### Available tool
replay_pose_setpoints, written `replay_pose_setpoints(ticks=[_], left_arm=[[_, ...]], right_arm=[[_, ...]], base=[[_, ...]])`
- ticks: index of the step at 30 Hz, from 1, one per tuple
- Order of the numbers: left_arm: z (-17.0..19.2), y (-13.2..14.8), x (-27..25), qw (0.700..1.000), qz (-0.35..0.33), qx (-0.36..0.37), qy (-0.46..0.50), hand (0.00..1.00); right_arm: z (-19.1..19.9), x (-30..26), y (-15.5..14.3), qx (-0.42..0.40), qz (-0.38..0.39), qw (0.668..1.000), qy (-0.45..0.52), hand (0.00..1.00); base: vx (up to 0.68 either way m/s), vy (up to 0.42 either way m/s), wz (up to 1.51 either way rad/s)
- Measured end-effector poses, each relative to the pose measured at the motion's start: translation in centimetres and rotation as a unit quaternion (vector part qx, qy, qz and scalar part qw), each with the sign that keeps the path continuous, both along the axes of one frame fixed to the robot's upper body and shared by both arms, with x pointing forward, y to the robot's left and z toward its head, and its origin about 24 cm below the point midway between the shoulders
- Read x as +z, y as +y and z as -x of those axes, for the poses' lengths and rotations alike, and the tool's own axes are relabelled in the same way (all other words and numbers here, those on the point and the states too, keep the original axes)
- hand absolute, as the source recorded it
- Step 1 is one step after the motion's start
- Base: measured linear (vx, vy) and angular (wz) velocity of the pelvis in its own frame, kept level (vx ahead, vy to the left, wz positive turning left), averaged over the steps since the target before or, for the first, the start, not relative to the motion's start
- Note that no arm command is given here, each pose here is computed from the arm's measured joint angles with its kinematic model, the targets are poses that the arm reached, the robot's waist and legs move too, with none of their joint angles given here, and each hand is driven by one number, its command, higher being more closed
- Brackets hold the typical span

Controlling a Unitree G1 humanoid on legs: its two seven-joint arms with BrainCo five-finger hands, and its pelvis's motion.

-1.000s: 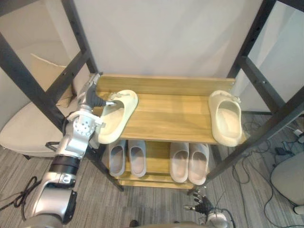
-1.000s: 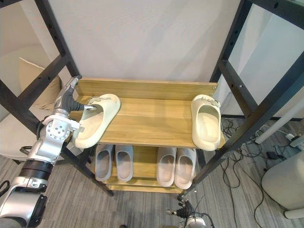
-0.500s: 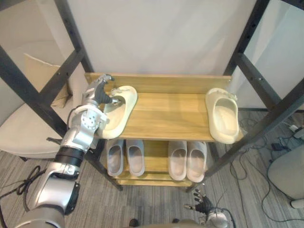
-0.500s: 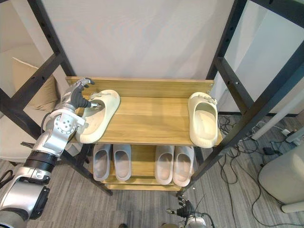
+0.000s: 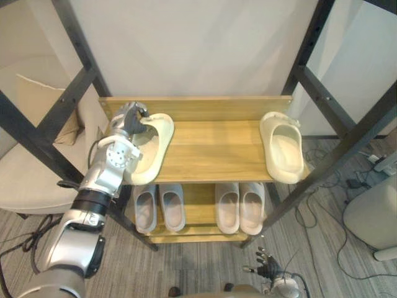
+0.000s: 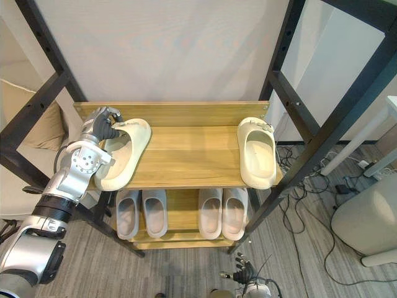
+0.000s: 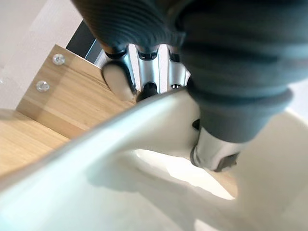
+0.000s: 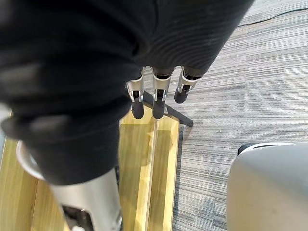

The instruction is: Organize the slippers on the shoe rack

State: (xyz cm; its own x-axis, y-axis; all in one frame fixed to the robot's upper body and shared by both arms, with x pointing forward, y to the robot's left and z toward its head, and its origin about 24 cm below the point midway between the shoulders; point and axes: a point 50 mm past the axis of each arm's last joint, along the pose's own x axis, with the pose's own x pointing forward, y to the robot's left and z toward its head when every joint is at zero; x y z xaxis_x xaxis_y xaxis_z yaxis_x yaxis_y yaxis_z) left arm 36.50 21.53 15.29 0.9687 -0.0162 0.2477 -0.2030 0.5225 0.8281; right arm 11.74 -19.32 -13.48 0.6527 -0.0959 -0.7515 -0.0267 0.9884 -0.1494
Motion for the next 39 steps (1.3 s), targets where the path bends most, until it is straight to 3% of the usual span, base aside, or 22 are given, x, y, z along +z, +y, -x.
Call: replay_pose_setpoints(ticks=[20, 25, 37, 38, 39], left_arm=[[0.8, -12.6, 1.1, 0.978, 0.061, -0.195, -0.039, 1.0], [0.3, -13.8, 1.7, 0.976, 0.057, -0.205, -0.039, 1.0], [-1.0, -13.6, 2.9, 0.983, 0.042, -0.171, -0.043, 1.0], [-1.1, -13.6, 2.9, 0.983, 0.045, -0.17, -0.042, 0.0], [-1.1, -13.7, 2.8, 0.984, 0.05, -0.167, -0.039, 0.0]], right_arm=[[-0.3, 0.7, -0.5, -0.018, 0.003, 1.0, -0.022, 0.0], [0.5, 0.9, -0.8, -0.031, 0.007, 0.999, -0.023, 0.0], [3.0, 1.0, -0.9, -0.069, 0.0, 0.998, -0.014, 0.0], [3.0, 1.0, -0.9, -0.073, 0.001, 0.997, -0.014, 0.0], [3.1, 1.0, -0.9, -0.077, 0.002, 0.997, -0.014, 0.0]], base=[[0.0, 0.003, -0.12], [-0.02, 0.006, -0.14], [0.0, 0.005, -0.07], [0.0, 0.0, 0.0], [0.0, 0.0, 0.0]])
